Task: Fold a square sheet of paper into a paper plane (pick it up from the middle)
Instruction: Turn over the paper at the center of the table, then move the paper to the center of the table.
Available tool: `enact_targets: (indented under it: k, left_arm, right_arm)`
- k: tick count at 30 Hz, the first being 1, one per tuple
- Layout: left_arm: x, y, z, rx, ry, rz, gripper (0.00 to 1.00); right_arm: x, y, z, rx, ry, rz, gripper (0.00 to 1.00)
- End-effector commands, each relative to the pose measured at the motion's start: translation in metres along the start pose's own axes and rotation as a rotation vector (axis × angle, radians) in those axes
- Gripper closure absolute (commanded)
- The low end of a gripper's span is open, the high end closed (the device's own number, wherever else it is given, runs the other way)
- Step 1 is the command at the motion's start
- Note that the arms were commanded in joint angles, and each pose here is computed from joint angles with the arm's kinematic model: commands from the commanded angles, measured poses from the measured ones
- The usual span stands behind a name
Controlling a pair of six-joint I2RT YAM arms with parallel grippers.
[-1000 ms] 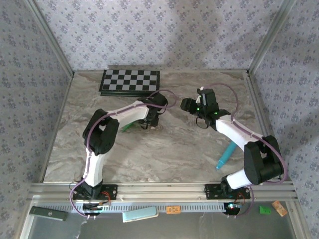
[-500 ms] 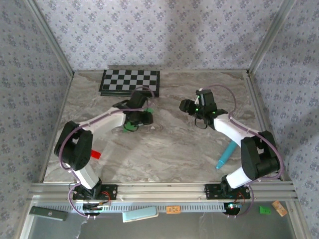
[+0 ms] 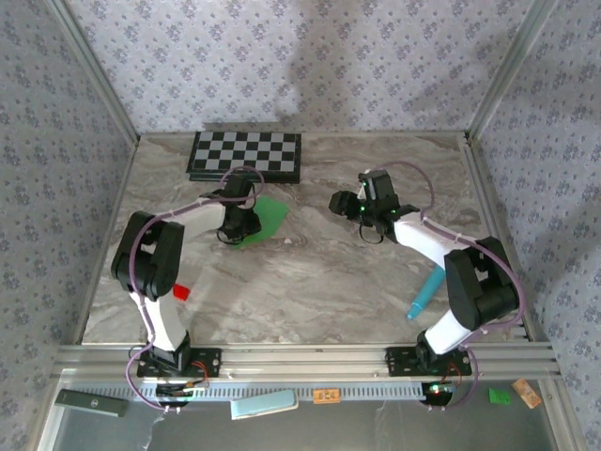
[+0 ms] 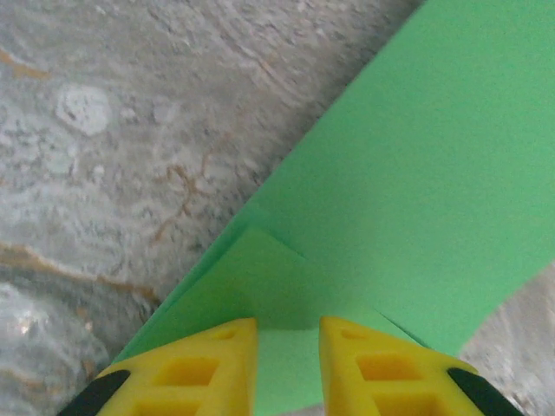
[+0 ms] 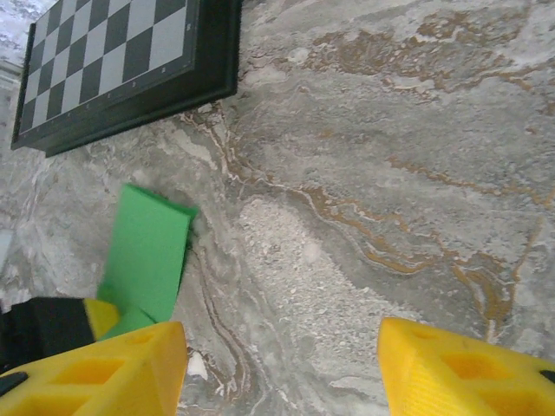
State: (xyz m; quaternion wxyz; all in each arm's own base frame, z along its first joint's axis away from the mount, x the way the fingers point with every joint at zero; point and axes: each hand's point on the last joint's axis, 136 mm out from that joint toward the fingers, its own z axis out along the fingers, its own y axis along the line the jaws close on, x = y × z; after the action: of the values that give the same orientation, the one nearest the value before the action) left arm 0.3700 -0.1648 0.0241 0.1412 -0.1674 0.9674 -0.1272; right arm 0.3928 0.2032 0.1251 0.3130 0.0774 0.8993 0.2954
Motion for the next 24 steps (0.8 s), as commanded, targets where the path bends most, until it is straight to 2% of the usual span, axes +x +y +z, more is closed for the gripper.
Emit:
enact_targets:
  k: [1, 9, 13, 20, 24]
  left_arm:
    - [-0.003, -0.001, 0.005, -0.002, 0.015, 0.007, 0.77]
    - [0.048, -0.037, 0.01, 0.116, 0.164, -0.025, 0.78]
    - [0.063, -0.059, 0.004, 0.189, 0.182, -0.072, 0.77]
    - [0.044, -0.095, -0.03, 0.33, 0.119, -0.063, 0.69]
    - [0.035, -0.094, -0.028, 0.328, 0.114, -0.059, 0.69]
  right_arm:
    - [-0.004, 0.012, 0.005, -0.031, 0.006, 0.005, 0.39]
    - [0.021, 0.013, 0.024, -0.043, 0.079, 0.023, 0.38]
    - [0.041, 0.01, 0.033, -0.029, 0.128, 0.073, 0.38]
    - [0.071, 0.002, 0.037, -0.01, 0.21, 0.203, 0.42]
    - [0.082, 0.003, 0.04, 0.006, 0.226, 0.223, 0.42]
